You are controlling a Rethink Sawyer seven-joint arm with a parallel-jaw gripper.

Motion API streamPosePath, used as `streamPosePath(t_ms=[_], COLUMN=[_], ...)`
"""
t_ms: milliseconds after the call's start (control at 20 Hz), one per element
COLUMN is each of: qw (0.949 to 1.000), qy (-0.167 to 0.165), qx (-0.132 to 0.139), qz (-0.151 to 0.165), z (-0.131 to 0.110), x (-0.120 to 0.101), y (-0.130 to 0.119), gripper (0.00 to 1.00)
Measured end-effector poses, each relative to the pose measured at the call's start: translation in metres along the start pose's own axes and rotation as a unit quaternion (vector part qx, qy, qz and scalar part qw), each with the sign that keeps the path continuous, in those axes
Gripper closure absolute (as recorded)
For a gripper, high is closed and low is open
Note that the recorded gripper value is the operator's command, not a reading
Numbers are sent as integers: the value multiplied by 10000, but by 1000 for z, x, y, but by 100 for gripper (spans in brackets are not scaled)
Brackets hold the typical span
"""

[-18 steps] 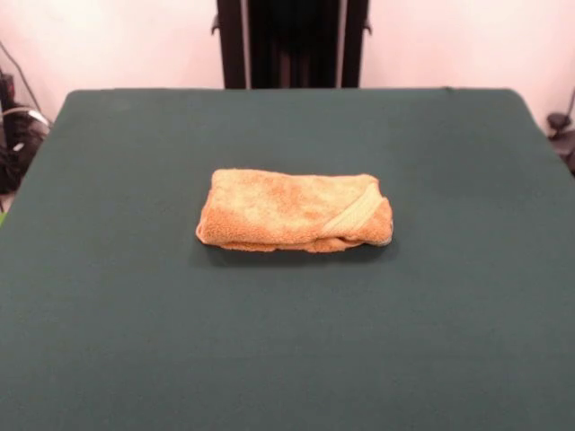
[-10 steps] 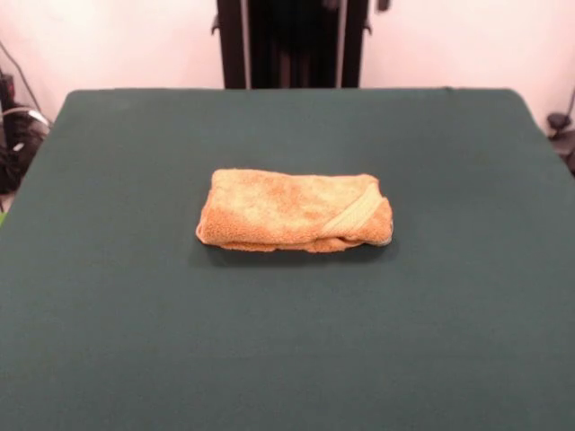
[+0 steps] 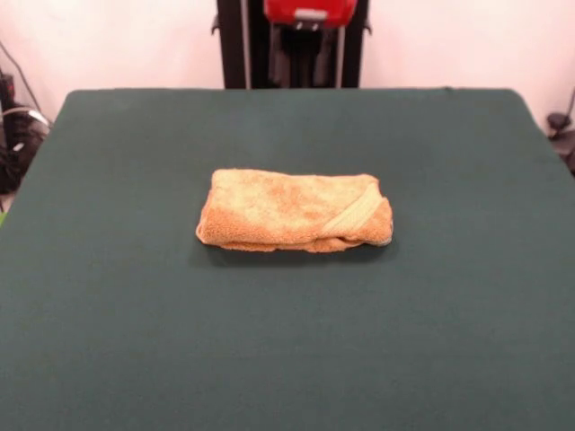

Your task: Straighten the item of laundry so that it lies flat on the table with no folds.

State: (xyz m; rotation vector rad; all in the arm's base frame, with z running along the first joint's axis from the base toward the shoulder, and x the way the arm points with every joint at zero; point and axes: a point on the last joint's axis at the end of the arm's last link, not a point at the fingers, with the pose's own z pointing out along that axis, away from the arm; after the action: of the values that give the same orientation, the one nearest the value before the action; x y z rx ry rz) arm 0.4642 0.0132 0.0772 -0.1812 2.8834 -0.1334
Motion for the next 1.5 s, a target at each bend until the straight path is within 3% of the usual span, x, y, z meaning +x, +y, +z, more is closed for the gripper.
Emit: streamPosePath(t_ms=[400, 600, 900, 1200, 1300, 1350, 1500], qw=[9988, 9985, 9966, 9896, 9851, 9806, 9741], qy=[442, 443, -110, -795, -1097, -1356, -1681], qx=[-113, -141, -272, -479, -551, -615, -704], qz=[-170, -294, -772, -1101, -1201, -1274, -1340], z=[70, 109, 109, 111, 113, 115, 118], x=[59, 78, 90, 107, 114, 120, 128], y=[-12, -16, -21, -28, -31, -33, -37], gripper=[0, 0, 0, 0, 0, 0, 0])
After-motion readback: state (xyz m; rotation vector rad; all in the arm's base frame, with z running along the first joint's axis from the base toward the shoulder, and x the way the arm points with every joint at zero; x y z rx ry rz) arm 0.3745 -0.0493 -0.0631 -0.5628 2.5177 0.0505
